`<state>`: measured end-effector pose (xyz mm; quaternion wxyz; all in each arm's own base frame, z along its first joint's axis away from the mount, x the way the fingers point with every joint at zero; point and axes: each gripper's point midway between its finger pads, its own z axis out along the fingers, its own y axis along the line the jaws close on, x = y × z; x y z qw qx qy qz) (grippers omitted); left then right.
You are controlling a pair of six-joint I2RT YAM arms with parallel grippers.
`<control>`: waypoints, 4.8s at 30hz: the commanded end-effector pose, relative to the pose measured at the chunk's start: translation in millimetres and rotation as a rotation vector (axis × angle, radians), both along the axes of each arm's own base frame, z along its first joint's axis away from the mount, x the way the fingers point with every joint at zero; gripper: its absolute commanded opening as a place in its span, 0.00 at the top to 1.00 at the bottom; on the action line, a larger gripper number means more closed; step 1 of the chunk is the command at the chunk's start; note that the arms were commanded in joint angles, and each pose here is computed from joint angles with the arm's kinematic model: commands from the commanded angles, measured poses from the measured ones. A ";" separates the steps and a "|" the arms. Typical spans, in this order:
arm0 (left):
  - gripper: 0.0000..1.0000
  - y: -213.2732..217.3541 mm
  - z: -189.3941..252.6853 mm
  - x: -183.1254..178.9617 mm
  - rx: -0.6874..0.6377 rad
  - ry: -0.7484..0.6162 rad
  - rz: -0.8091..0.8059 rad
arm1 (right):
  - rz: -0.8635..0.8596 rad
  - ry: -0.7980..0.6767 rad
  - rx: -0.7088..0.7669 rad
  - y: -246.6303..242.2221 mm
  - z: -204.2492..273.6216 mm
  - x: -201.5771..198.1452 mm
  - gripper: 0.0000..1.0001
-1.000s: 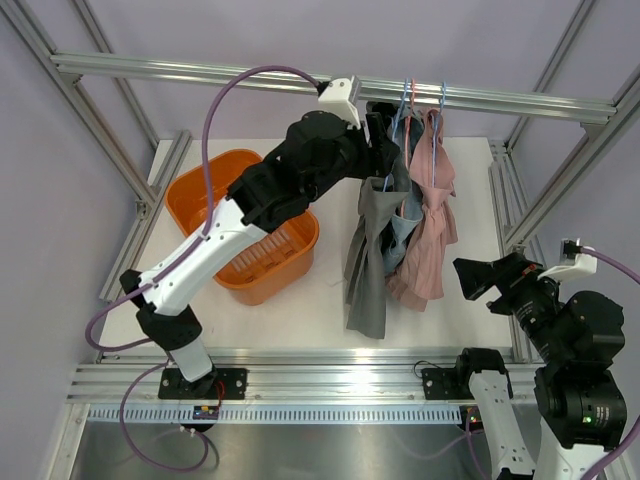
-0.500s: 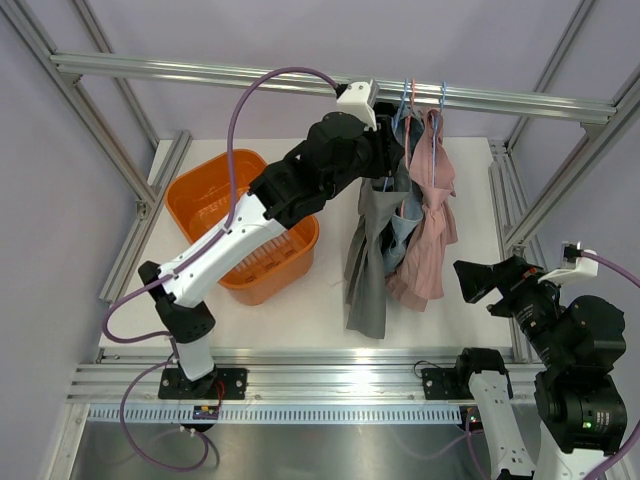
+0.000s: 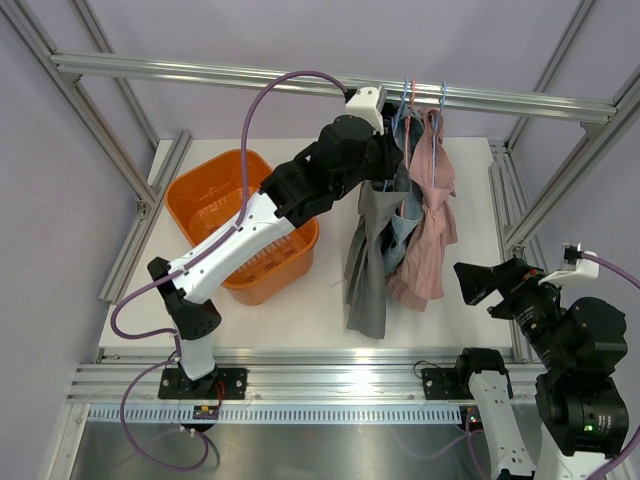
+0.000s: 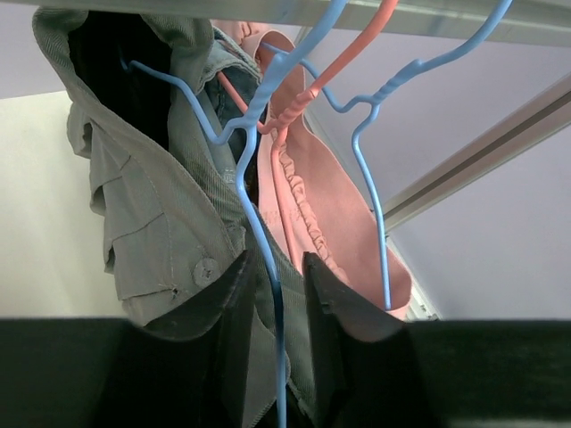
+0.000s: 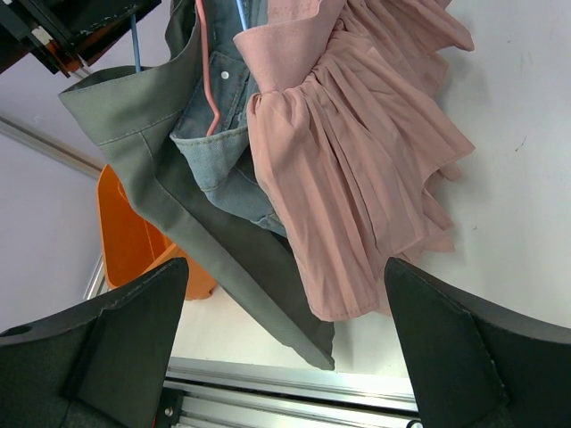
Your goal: Remove the skirt from the hanger
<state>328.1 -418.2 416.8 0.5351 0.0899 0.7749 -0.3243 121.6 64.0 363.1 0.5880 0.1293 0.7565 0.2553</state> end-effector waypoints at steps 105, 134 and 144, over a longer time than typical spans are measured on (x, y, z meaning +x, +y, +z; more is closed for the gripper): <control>0.01 240.1 86.9 -250.2 -0.353 0.061 -0.326 | 0.562 -0.049 -0.180 273.0 96.5 76.1 1.00; 0.11 257.7 -56.6 -298.1 -0.276 0.209 -0.474 | 0.427 -0.081 -0.090 217.9 154.0 73.3 1.00; 1.00 263.1 -71.6 -287.5 -0.242 0.269 -0.380 | 0.296 -0.099 -0.050 179.7 170.3 77.3 1.00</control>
